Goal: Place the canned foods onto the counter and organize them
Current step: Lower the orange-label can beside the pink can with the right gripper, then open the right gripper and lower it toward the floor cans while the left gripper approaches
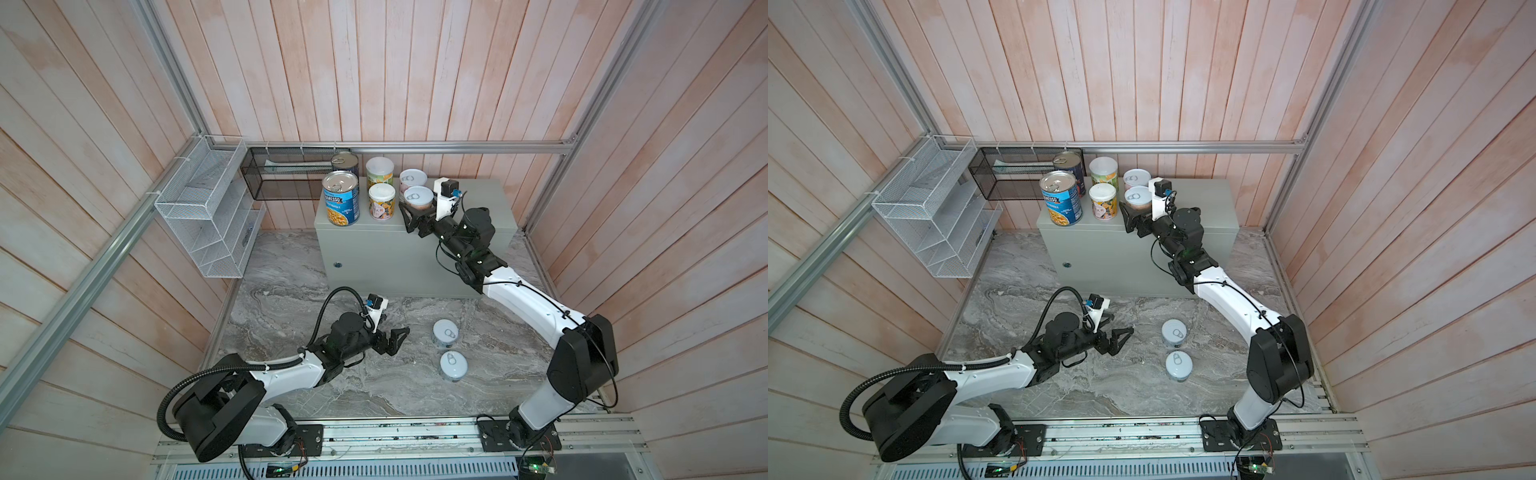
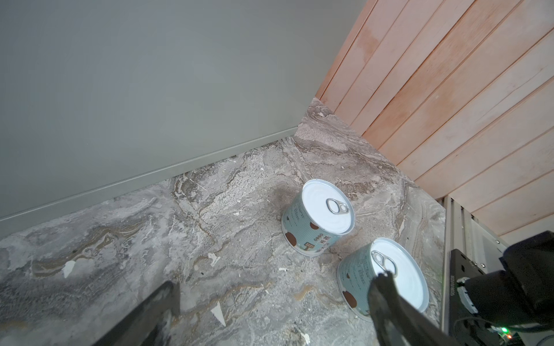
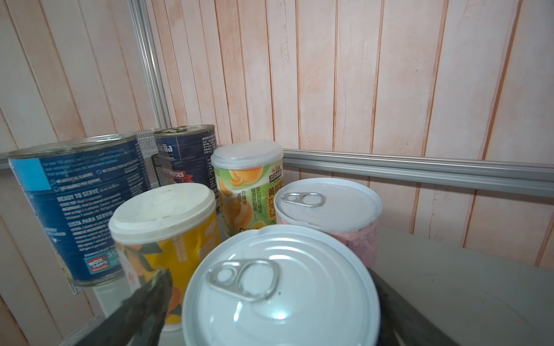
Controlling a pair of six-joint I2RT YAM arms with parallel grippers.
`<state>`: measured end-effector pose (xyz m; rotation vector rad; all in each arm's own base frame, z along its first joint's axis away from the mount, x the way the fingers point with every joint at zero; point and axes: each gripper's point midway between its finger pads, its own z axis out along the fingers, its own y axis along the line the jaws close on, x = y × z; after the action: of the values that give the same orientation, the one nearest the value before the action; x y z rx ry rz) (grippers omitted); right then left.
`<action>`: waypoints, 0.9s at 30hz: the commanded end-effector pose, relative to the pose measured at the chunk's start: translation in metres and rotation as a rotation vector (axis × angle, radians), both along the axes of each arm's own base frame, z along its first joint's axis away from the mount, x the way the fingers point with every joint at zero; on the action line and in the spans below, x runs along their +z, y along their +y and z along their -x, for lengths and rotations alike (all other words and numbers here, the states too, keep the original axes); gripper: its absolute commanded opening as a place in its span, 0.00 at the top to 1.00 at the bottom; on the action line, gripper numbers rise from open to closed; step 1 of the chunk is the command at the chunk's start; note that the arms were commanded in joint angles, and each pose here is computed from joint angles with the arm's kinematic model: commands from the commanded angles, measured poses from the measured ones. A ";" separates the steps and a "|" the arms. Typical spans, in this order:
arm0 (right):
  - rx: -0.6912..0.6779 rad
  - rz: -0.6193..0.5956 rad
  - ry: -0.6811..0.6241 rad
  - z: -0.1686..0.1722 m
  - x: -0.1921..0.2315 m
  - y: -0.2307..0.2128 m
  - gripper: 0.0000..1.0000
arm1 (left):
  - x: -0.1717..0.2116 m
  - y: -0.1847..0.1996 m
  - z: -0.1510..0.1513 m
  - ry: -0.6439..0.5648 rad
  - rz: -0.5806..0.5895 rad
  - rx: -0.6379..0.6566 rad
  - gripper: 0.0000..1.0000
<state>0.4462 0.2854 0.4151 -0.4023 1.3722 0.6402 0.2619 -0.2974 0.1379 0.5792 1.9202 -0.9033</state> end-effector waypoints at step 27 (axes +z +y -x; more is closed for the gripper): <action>-0.306 0.092 0.252 0.123 -0.096 -0.135 0.02 | 0.014 -0.014 0.005 -0.072 -0.016 -0.054 0.00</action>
<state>0.3264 0.1684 0.3598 -0.2332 1.5440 0.4496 0.2567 -0.3041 0.1400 0.6253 1.9049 -0.9007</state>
